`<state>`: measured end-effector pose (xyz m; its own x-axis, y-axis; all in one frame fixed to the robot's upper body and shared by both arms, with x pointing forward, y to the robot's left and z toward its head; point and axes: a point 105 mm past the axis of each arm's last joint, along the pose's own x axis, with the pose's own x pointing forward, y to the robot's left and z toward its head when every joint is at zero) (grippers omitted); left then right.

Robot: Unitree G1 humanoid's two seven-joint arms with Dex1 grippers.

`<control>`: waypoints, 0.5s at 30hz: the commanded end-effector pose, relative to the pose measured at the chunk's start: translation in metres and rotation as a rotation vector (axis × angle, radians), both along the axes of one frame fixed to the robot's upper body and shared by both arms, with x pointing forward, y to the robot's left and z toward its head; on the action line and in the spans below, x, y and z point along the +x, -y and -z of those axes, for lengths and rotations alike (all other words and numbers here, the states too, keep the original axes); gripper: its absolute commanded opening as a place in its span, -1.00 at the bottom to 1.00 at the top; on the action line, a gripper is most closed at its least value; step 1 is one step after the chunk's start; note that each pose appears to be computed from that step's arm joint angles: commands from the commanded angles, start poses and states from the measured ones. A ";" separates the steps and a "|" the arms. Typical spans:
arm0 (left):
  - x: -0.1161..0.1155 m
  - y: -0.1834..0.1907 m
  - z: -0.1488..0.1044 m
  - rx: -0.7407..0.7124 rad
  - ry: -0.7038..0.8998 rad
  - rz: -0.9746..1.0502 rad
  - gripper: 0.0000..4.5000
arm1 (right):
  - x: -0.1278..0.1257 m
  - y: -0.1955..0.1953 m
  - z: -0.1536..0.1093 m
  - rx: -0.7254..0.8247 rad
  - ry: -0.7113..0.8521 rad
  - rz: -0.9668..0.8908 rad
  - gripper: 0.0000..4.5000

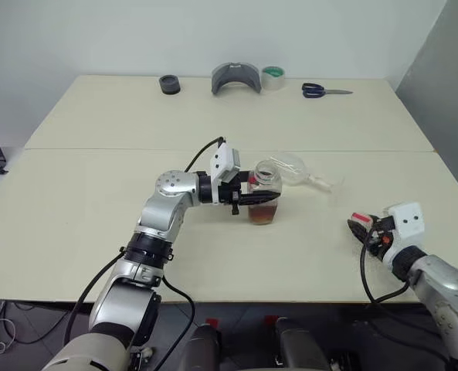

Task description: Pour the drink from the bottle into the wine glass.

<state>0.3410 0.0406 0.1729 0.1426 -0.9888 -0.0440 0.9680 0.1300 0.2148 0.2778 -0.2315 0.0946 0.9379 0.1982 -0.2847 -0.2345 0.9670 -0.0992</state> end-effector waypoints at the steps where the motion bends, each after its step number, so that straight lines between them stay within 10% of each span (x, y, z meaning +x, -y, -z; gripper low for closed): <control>1: 0.002 -0.007 -0.020 -0.049 0.057 -0.032 -0.21 | 0.002 0.016 -0.004 -0.020 0.026 0.067 0.52; 4: 0.007 -0.011 -0.023 -0.065 0.059 -0.080 -0.21 | 0.001 0.025 -0.007 -0.063 0.030 0.078 0.98; 15: 0.058 -0.093 -0.048 -0.180 0.096 -0.612 -0.21 | -0.015 -0.055 -0.069 -0.154 0.187 -0.457 1.00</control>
